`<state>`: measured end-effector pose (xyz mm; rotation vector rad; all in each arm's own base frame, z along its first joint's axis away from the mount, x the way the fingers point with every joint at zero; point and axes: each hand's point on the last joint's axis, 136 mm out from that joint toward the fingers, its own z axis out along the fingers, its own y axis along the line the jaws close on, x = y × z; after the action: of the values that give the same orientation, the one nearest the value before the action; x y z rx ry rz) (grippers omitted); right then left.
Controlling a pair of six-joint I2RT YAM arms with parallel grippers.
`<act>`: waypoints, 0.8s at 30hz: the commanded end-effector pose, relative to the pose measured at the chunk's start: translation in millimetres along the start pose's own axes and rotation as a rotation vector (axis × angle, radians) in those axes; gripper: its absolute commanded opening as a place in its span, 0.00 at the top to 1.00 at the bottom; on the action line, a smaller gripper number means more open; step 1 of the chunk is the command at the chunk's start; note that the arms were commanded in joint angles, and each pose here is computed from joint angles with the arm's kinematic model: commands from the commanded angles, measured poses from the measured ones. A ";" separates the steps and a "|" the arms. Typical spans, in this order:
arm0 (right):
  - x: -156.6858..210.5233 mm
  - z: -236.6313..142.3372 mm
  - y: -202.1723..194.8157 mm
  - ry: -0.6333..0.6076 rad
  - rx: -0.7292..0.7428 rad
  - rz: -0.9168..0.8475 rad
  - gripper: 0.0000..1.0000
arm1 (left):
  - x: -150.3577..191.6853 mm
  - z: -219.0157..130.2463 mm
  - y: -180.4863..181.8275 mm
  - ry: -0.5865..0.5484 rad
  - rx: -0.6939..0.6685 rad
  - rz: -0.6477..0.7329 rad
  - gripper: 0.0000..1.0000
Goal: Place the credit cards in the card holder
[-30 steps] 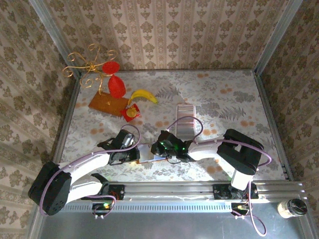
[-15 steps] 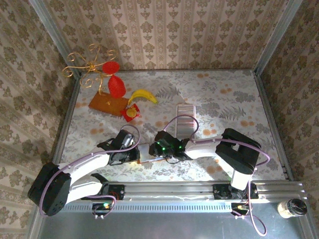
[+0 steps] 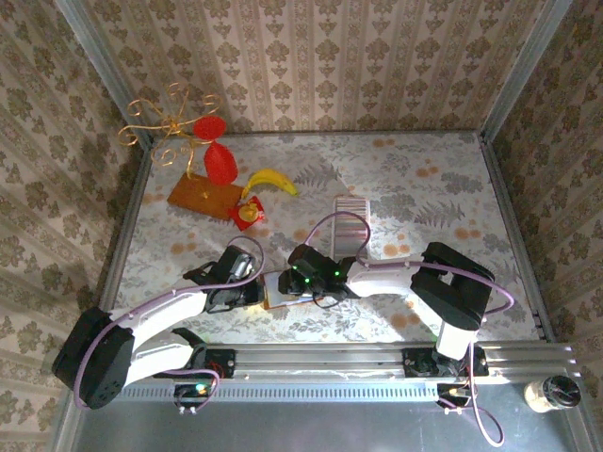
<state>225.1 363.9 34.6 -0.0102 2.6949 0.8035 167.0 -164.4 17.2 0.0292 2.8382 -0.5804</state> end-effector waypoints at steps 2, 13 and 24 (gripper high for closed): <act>-4.2 -14.2 -13.5 -0.023 0.097 -0.045 0.49 | 19.1 5.5 12.1 0.063 -0.038 -0.021 0.79; -6.2 -18.6 -19.9 -0.024 0.149 -0.065 0.38 | 4.5 -6.2 -10.4 0.016 0.055 -0.058 0.75; -13.6 -31.9 -27.0 -0.054 0.200 -0.098 0.42 | -8.9 0.1 -43.4 0.012 0.199 -0.121 0.78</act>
<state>226.0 330.1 39.8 -0.0645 2.7152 0.5563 170.3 -190.9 31.3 -0.0874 2.8096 -0.8067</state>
